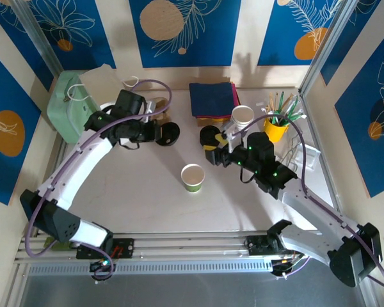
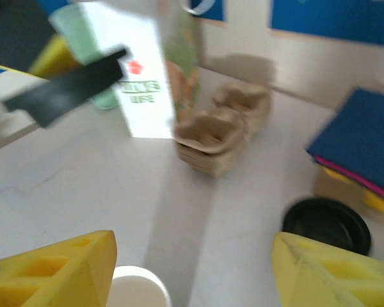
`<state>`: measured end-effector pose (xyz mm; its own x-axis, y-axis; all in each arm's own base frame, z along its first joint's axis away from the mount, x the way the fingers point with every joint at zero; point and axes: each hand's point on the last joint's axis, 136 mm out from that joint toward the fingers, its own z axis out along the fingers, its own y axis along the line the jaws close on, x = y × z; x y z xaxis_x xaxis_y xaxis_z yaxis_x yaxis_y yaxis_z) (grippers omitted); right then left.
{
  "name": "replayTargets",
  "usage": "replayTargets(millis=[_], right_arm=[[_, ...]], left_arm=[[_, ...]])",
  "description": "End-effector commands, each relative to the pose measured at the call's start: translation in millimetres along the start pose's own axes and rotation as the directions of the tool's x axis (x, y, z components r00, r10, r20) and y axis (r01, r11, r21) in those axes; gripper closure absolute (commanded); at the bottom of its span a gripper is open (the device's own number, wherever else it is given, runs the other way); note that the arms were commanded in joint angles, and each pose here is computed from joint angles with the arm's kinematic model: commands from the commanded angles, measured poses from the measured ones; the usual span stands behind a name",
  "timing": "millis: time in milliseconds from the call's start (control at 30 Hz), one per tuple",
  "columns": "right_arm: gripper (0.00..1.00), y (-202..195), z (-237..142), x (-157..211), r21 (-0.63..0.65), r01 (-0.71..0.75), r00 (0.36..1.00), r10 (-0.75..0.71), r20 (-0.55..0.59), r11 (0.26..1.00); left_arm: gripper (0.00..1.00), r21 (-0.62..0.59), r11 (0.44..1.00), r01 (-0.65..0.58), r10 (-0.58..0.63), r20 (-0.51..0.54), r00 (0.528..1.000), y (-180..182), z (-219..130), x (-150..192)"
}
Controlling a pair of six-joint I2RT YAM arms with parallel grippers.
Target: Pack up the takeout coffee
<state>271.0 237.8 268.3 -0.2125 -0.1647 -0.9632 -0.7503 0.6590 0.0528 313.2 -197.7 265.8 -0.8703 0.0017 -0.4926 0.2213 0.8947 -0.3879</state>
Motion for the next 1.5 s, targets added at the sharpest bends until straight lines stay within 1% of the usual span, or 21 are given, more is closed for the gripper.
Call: replayTargets(millis=[0, 33, 100, 167, 200, 300, 400, 567, 700, 867, 1000, 1167, 1333, 1467], right_arm=[[0.34, 45.2, -3.0, -20.7, -0.119, 0.361, 0.931, -0.350, 0.100, 0.925], [0.35, 56.9, -3.1, -17.6, -0.144, 0.447, 0.894, -0.434, 0.114, 0.883], [0.34, 70.4, -0.3, -15.5, -0.129, 0.596, 0.802, -0.580, 0.142, 0.792], [0.35, 77.8, -0.5, -17.9, -0.103, 0.683, 0.729, -0.663, 0.172, 0.724], [0.34, 83.9, -2.4, -18.1, -0.111, 0.720, 0.691, -0.695, 0.198, 0.685], [0.35, 97.0, -8.2, -24.5, -0.094, 0.808, 0.583, -0.766, 0.271, 0.582], [0.36, 101.9, -9.9, -35.0, -0.083, 0.842, 0.532, -0.794, 0.294, 0.533], [0.40, 109.4, -5.2, -36.4, -0.108, 0.888, 0.459, -0.838, 0.295, 0.448], [0.40, 112.1, 2.9, -40.5, -0.072, 0.916, 0.398, -0.872, 0.284, 0.394], [0.43, 116.8, 10.1, -34.4, -0.122, 0.925, 0.381, -0.883, 0.273, 0.361], [0.44, 120.7, 11.8, -36.2, -0.118, 0.931, 0.364, -0.886, 0.286, 0.345], [0.49, 120.8, 16.1, -35.4, -0.130, 0.935, 0.354, -0.892, 0.280, 0.330], [0.56, 122.7, 18.2, -38.7, -0.121, 0.938, 0.345, -0.892, 0.292, 0.324], [0.57, 124.1, 20.1, -37.2, -0.144, 0.939, 0.341, -0.893, 0.293, 0.312]], left_arm=[[0.87, 0.023, 0.999, -0.039, 0.042, -0.112, 0.993, 3.5, -13.9, 34.2], [0.87, 0.023, 0.999, -0.047, 0.049, -0.127, 0.991, 4.5, -15.8, 38.6], [0.87, 0.031, 0.998, -0.063, 0.067, -0.149, 0.986, 4.8, -19.8, 46.8], [0.86, 0.061, 0.996, -0.066, 0.075, -0.161, 0.984, 1.5, -21.5, 53.1], [0.86, 0.078, 0.995, -0.064, 0.076, -0.164, 0.984, -0.6, -22.4, 55.9], [0.85, 0.082, 0.995, -0.049, 0.063, -0.190, 0.980, 0.7, -20.9, 64.2], [0.85, 0.074, 0.997, -0.034, 0.048, -0.207, 0.977, 2.8, -20.1, 68.7], [0.85, 0.089, 0.996, -0.028, 0.045, -0.196, 0.980, -0.2, -23.8, 68.6], [0.86, 0.100, 0.995, -0.022, 0.041, -0.200, 0.979, -2.2, -23.7, 69.3], [0.86, 0.105, 0.994, -0.020, 0.041, -0.200, 0.979, -3.5, -24.2, 69.7], [0.87, 0.113, 0.993, -0.021, 0.043, -0.196, 0.980, -5.8, -25.7, 67.6], [0.88, 0.118, 0.993, -0.017, 0.040, -0.195, 0.980, -7.3, -24.5, 66.0], [0.88, 0.107, 0.994, -0.027, 0.048, -0.196, 0.979, -7.1, -25.5, 63.8], [0.88, 0.113, 0.993, -0.033, 0.055, -0.198, 0.979, -9.2, -26.6, 63.1]])
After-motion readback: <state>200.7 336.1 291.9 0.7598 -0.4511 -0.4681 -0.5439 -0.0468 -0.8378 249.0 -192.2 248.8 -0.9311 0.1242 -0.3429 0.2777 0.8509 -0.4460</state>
